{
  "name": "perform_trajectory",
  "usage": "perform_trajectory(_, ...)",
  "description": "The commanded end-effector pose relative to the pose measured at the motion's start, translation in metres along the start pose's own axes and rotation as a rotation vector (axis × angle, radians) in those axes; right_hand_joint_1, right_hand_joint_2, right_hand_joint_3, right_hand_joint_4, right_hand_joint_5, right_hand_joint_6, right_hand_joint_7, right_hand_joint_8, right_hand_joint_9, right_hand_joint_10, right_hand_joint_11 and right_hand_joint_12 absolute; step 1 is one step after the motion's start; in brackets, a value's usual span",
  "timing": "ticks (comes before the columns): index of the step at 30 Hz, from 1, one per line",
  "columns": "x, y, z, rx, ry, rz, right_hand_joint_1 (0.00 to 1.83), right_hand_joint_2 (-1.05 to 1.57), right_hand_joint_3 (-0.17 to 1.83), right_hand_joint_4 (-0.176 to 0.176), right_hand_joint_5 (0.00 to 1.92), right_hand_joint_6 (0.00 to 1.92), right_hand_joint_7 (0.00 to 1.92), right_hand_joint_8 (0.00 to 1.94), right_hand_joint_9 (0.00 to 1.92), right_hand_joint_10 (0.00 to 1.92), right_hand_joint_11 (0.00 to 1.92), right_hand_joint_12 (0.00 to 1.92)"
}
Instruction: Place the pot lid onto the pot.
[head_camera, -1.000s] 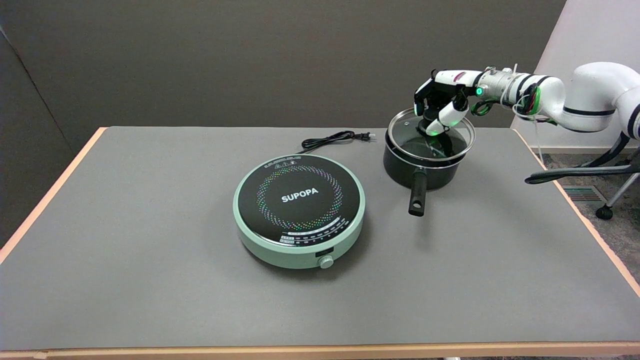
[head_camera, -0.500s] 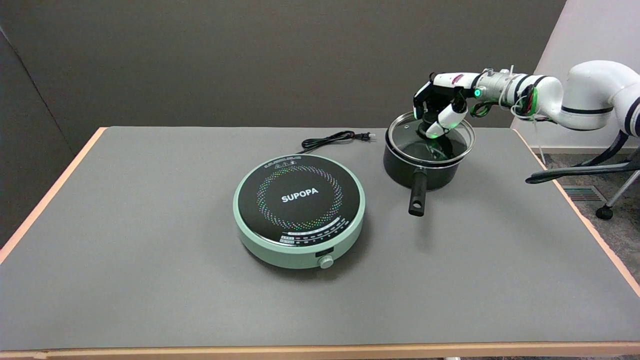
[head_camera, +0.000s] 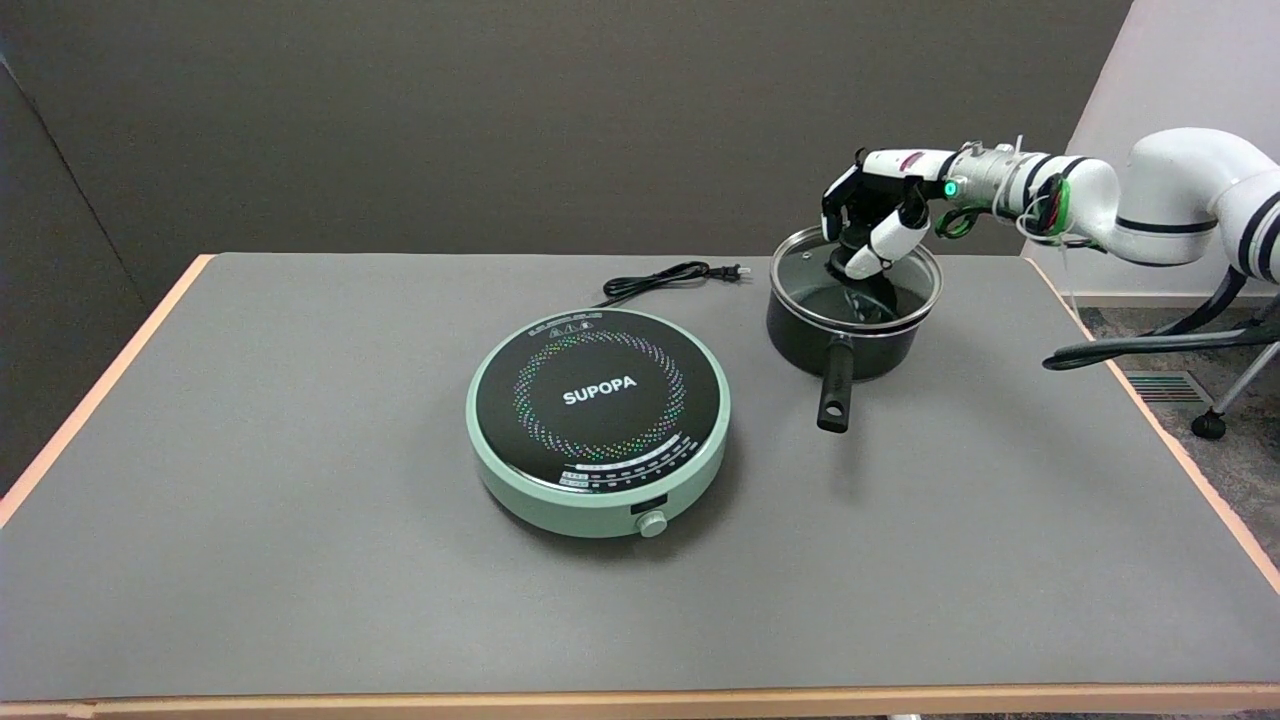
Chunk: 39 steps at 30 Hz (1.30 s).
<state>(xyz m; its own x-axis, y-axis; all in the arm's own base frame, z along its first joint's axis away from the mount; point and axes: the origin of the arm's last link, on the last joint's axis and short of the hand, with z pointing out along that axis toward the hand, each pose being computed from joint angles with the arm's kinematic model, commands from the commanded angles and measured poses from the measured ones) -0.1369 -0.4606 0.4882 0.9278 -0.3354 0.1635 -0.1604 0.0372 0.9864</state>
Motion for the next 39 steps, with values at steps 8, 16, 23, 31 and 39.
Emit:
perform_trajectory(8, -0.018, 0.004, 0.008, 0.007, -0.009, 0.059, 1.37, 0.9, 0.43, 0.176, 0.74, 1.11, 0.97, 1.12, 0.9, 1.27, 0.74, 1.67)
perform_trajectory(16, -0.017, 0.007, 0.007, -0.001, -0.007, 0.055, 1.37, 0.9, 0.42, 0.176, 0.74, 1.11, 0.97, 1.12, 0.9, 1.27, 0.74, 1.66)
perform_trajectory(23, -0.012, 0.01, 0.007, 0.0, 0.004, 0.053, 1.37, 0.9, 0.42, 0.176, 0.75, 1.11, 0.97, 1.12, 0.9, 1.26, 0.74, 1.67)
perform_trajectory(31, -0.013, 0.012, 0.009, -0.005, 0.005, 0.05, 1.37, 0.9, 0.42, 0.176, 0.75, 1.11, 0.97, 1.12, 0.9, 1.26, 0.74, 1.67)
perform_trajectory(39, -0.018, 0.009, 0.014, 0.005, -0.007, 0.05, 1.37, 0.9, 0.42, 0.176, 0.74, 1.11, 0.97, 1.12, 0.9, 1.27, 0.74, 1.66)
